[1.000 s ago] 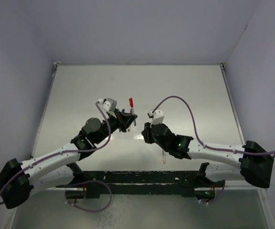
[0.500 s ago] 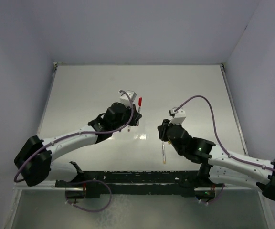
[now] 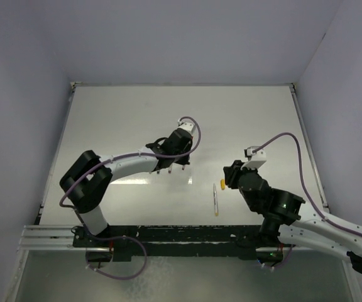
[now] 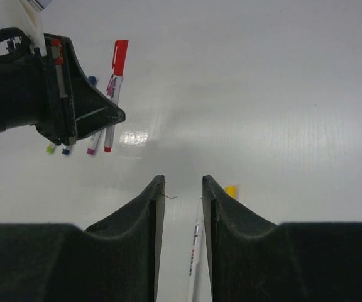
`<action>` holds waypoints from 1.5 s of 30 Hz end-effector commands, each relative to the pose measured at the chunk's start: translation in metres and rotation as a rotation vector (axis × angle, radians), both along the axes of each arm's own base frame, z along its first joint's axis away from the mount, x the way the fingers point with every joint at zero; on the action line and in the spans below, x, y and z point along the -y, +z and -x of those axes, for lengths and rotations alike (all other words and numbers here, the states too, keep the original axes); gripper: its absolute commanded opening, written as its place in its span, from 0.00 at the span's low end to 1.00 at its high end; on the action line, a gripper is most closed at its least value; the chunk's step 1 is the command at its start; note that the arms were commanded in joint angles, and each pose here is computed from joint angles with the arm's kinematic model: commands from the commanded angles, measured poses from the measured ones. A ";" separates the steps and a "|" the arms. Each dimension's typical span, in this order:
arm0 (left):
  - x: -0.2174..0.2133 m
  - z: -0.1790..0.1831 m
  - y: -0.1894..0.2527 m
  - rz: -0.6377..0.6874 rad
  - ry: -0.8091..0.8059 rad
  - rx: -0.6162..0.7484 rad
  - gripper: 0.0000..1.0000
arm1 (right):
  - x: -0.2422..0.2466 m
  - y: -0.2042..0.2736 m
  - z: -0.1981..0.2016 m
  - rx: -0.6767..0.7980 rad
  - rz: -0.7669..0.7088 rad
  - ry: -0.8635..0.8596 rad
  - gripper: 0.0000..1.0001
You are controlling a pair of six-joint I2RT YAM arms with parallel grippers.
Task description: Insert the pens into the pen caps
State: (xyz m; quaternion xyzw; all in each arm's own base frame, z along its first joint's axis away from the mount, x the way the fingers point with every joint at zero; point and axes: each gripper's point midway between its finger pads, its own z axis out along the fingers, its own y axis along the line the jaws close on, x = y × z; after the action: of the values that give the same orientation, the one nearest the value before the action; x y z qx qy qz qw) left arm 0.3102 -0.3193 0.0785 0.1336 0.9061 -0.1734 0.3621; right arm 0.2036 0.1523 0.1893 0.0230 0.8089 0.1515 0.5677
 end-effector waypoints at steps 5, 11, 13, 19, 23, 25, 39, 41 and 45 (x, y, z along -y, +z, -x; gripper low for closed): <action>-0.004 -0.011 -0.010 -0.030 0.087 -0.014 0.06 | 0.002 -0.007 -0.001 -0.011 0.014 -0.025 0.32; -0.005 -0.013 -0.026 -0.042 0.114 -0.037 0.06 | 0.003 -0.013 0.000 -0.020 0.025 -0.023 0.32; -0.005 -0.014 -0.031 -0.049 0.122 -0.044 0.07 | 0.003 -0.014 0.001 -0.024 0.025 -0.023 0.32; -0.011 -0.017 -0.043 -0.068 0.165 -0.050 0.14 | 0.006 -0.015 0.002 -0.027 0.021 -0.024 0.32; -0.017 -0.020 -0.045 -0.082 0.191 -0.051 0.18 | 0.008 -0.017 0.003 -0.029 0.023 -0.025 0.32; -0.019 -0.021 -0.046 -0.088 0.204 -0.052 0.20 | 0.008 -0.019 0.003 -0.033 0.025 -0.024 0.32; -0.009 -0.025 -0.025 -0.024 0.189 -0.032 0.32 | 0.009 -0.044 0.009 -0.108 0.103 -0.018 0.32; -0.005 -0.025 -0.014 0.006 0.174 -0.022 0.32 | 0.010 -0.054 0.012 -0.144 0.121 -0.015 0.32; 0.002 -0.023 0.011 0.071 0.148 0.006 0.33 | 0.008 -0.077 0.022 -0.219 0.145 0.014 0.32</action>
State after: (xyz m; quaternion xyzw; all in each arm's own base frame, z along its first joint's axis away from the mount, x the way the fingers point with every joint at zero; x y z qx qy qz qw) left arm 0.3193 -0.3004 0.0295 0.0666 0.9345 -0.1103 0.3317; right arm 0.1927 0.1458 0.1366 -0.0021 0.8533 0.0998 0.5117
